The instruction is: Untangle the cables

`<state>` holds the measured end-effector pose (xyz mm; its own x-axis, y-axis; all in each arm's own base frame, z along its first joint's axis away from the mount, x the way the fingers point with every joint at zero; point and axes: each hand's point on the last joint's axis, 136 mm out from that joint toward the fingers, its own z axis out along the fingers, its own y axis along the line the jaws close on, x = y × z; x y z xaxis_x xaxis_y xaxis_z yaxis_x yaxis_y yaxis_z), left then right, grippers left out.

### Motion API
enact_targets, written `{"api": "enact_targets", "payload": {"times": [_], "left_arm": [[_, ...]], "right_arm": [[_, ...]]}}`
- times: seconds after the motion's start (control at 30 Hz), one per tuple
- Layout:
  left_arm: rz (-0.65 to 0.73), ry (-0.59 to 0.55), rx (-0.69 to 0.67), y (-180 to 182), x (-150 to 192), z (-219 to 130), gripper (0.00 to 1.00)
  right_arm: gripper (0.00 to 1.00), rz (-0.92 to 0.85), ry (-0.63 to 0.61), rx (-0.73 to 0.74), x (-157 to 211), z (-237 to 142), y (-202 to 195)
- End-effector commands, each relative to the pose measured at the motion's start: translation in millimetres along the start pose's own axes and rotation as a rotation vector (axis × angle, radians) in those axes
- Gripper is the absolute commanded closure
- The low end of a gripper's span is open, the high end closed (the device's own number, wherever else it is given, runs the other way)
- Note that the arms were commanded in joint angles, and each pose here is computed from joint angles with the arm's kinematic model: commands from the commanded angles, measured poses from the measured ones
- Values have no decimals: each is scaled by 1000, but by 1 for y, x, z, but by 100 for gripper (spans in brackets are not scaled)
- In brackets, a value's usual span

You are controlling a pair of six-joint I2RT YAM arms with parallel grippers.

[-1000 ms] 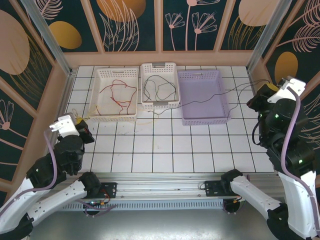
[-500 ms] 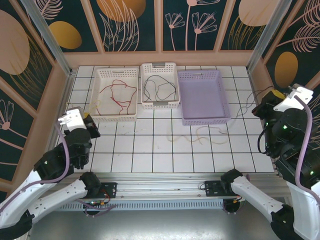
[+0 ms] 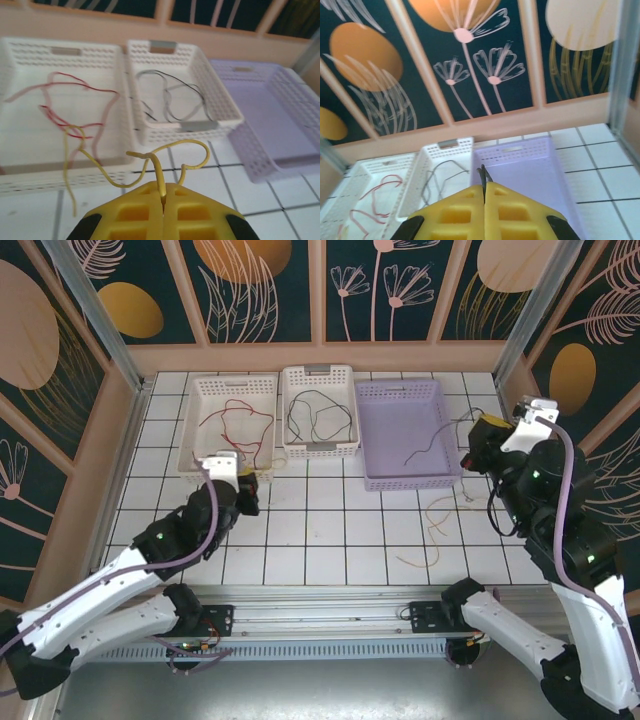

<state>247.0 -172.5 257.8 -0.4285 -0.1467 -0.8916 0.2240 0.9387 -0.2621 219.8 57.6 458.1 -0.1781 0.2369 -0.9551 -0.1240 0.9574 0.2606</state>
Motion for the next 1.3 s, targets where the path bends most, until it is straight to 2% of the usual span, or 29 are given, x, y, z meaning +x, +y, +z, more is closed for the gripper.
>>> {"api": "enact_targets", "payload": {"times": [0.0,0.2,0.3,0.6,0.87,1.07,1.27], "left_arm": [[-63,29,189,-42,3,13,100],[-79,135,264,-61,35,30,100],[-91,139,271,-61,40,32,100],[-16,1,393,-100,-34,13,100],[19,-55,464,-128,-62,17,100],[70,-134,610,-177,-99,21,100],[123,-182,689,-214,-118,41,100]], "right_arm": [[100,52,-30,-159,-15,1,32],[100,90,-18,-281,-23,6,59],[100,97,-14,-309,-25,8,66],[100,113,-9,-311,-16,10,64],[100,118,-47,-271,-22,-2,51],[100,129,-77,-263,-26,-16,44],[100,136,-117,-249,-32,-31,35]]}}
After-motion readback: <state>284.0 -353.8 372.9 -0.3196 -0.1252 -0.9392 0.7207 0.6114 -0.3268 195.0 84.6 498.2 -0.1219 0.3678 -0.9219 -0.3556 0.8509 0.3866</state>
